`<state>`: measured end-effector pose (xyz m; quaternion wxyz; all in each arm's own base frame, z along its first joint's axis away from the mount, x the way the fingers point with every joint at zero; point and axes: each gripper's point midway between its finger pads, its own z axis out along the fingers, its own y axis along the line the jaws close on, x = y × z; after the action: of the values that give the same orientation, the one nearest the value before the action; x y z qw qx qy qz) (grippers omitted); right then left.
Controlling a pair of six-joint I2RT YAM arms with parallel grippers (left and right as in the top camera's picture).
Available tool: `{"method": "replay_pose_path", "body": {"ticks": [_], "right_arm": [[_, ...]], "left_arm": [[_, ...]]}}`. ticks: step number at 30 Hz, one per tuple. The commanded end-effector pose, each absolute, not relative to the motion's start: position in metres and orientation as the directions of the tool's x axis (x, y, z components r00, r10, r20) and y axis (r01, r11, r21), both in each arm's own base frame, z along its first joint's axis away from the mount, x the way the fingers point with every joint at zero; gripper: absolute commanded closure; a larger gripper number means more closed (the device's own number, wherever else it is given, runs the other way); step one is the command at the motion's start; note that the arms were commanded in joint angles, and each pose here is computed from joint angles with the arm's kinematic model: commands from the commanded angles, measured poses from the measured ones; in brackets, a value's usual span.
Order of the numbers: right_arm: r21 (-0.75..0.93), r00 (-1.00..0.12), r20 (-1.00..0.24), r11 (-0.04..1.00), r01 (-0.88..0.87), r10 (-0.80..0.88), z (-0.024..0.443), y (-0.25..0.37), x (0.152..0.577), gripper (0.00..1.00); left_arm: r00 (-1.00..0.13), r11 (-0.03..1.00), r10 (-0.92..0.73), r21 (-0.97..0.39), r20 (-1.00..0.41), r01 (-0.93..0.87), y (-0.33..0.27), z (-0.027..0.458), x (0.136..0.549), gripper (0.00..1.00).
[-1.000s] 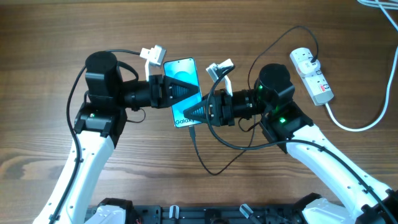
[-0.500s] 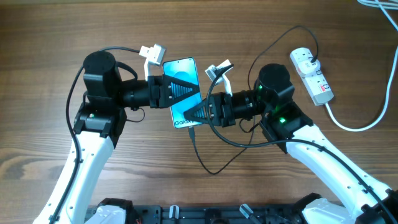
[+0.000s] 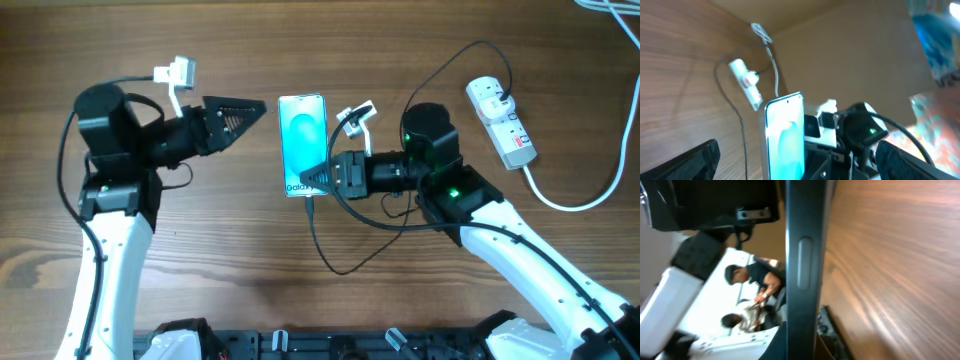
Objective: Plug charger to phone and switch on socket
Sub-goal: 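Open the left gripper and pull it back from the phone, then lower the phone with the right gripper flat onto the table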
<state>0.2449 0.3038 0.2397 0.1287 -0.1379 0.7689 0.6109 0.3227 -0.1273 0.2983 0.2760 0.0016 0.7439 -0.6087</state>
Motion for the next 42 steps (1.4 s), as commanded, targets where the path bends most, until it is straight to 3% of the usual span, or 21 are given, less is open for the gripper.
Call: {"method": "replay_pose_path", "body": {"ticks": [1,6,9,18,25,42], "right_arm": [[0.821,-0.876,-0.482,0.345,-0.455,-0.009,0.225,0.297,0.265,0.96],[0.768,-0.886,-0.464,0.493,-0.409,-0.011,0.184,0.287,0.278,0.96],[0.775,-0.911,-0.412,0.516,-0.364,-0.023,0.160,0.290,0.283,0.96],[0.772,-0.962,-0.266,0.585,-0.248,-0.056,0.075,0.296,0.293,0.96],[0.743,-0.961,-0.250,0.613,-0.269,-0.120,0.029,0.295,0.292,0.96],[0.632,-0.959,-0.268,0.735,-0.244,-0.088,-0.004,0.274,0.302,0.96]], "left_arm": [[-0.790,0.399,-0.391,-0.861,-0.471,0.316,-0.106,0.279,0.336,0.00],[-0.753,0.650,-0.534,-0.757,-0.385,-0.075,-0.058,0.201,0.348,0.00],[-0.714,0.716,-0.587,-0.657,-0.382,-0.237,-0.029,0.171,0.352,0.00],[-0.716,0.729,-0.603,-0.607,-0.351,-0.316,-0.018,0.145,0.356,0.00],[-0.716,0.729,-0.603,-0.607,-0.351,-0.316,-0.018,0.145,0.356,0.00],[-0.716,0.729,-0.603,-0.607,-0.351,-0.316,-0.018,0.145,0.356,0.00]]}}
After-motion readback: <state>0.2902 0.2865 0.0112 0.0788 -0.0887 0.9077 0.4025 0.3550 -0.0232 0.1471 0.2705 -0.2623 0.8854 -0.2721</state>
